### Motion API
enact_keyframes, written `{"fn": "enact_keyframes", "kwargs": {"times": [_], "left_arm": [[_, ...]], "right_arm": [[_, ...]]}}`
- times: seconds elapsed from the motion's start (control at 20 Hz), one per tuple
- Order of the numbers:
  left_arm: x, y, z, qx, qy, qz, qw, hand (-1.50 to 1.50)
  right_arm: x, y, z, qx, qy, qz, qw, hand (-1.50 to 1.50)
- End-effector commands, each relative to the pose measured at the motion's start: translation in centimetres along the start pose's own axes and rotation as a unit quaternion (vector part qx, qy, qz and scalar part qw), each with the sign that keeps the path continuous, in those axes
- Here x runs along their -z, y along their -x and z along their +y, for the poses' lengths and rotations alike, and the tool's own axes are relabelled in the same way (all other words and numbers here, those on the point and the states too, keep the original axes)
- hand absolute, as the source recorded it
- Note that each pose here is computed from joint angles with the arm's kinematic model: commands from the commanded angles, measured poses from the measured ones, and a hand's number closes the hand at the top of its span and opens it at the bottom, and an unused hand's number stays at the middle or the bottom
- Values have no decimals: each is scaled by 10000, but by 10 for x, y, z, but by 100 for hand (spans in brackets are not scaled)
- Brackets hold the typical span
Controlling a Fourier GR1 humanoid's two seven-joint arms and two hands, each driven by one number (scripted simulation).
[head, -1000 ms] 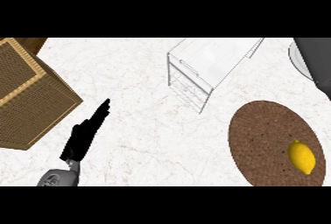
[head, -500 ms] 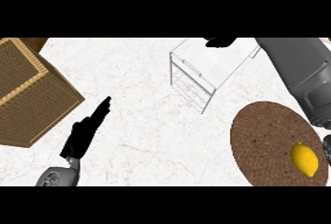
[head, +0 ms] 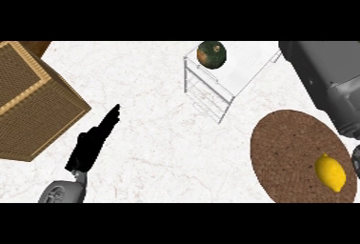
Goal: Pick the squash from the placemat and place it in the tiered shelf
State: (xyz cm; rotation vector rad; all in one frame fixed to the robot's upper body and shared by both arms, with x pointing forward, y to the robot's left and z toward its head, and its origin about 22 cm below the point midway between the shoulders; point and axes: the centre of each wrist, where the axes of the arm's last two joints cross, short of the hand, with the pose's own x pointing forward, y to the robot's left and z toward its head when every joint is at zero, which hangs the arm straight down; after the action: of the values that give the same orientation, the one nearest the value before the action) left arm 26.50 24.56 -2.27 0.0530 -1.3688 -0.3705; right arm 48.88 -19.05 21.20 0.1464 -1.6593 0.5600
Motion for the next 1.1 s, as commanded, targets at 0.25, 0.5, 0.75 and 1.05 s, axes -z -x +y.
{"fn": "enact_keyframes", "kwargs": {"times": [0.25, 0.5, 0.75, 1.05], "left_arm": [[-7, 5, -11, -60, 8, 40, 10000, 0], [-4, 1, -3, 5, -89, -27, 10000, 0], [-4, 4, -8, -63, -58, -37, 10000, 0], [5, -11, -3, -32, -46, -83, 10000, 0]], "right_arm": [[-43, -19, -85, 855, 2122, -555, 9719, -150], [-93, -12, -143, 754, 3122, -117, 9469, -150], [-140, 6, -179, 587, 3064, -30, 9501, -150], [-175, 7, -204, 378, 2894, -294, 9560, -150]]}}
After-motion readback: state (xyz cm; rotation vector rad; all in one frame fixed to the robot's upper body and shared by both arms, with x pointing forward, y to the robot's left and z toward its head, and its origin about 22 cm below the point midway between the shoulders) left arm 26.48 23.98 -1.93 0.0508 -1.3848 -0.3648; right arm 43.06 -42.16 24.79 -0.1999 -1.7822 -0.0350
